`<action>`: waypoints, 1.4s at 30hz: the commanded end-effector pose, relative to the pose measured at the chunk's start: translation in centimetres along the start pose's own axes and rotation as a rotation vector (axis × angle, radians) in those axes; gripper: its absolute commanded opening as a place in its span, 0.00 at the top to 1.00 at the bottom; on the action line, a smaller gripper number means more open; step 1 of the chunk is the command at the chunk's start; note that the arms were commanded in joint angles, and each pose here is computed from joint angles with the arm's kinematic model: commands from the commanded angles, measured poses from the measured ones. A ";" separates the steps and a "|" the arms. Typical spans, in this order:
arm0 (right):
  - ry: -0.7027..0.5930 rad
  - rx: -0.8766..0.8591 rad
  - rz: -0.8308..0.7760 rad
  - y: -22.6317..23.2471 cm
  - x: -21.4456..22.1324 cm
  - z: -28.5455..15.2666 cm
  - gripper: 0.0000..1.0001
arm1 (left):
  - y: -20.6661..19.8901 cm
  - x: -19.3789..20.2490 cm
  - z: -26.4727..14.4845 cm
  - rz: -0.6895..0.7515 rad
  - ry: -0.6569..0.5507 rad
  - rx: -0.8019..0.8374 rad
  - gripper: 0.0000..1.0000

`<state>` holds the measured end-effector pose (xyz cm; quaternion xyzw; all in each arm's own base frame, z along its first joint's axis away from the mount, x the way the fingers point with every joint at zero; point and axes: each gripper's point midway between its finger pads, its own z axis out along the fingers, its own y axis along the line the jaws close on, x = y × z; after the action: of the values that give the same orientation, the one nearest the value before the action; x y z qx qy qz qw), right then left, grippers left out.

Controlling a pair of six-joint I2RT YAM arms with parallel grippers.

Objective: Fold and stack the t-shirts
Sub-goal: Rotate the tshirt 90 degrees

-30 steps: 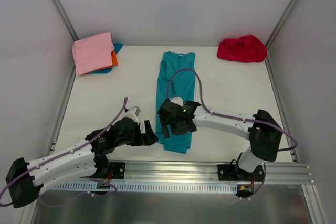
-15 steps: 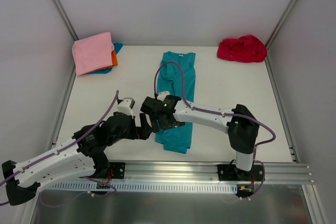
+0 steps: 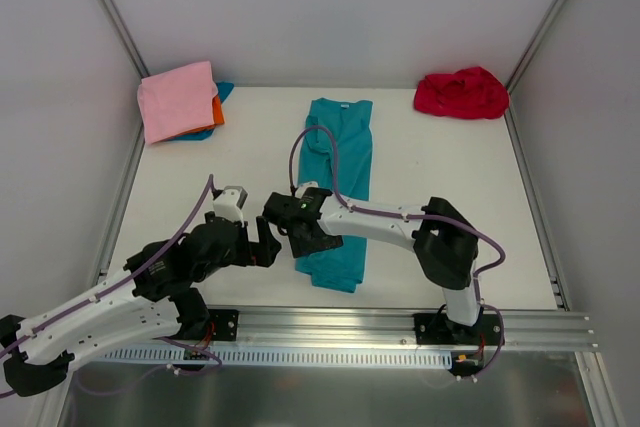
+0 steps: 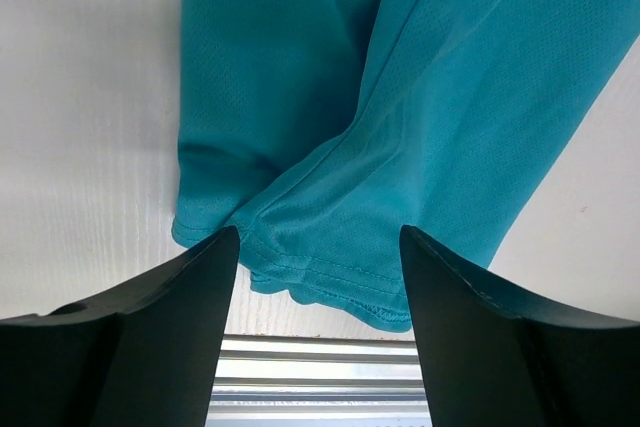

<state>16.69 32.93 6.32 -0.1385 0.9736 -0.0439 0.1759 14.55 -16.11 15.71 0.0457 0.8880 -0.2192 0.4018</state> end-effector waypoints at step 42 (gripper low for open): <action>-0.091 0.118 0.159 -10.9 2.2 -2.9 0.99 | 1.0 1.2 0.3 0.039 0.026 -0.026 0.01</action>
<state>16.18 24.55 8.59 -0.0804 0.9735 -0.0585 0.2059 14.21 -15.54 14.51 0.0507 0.8941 -0.2068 0.3941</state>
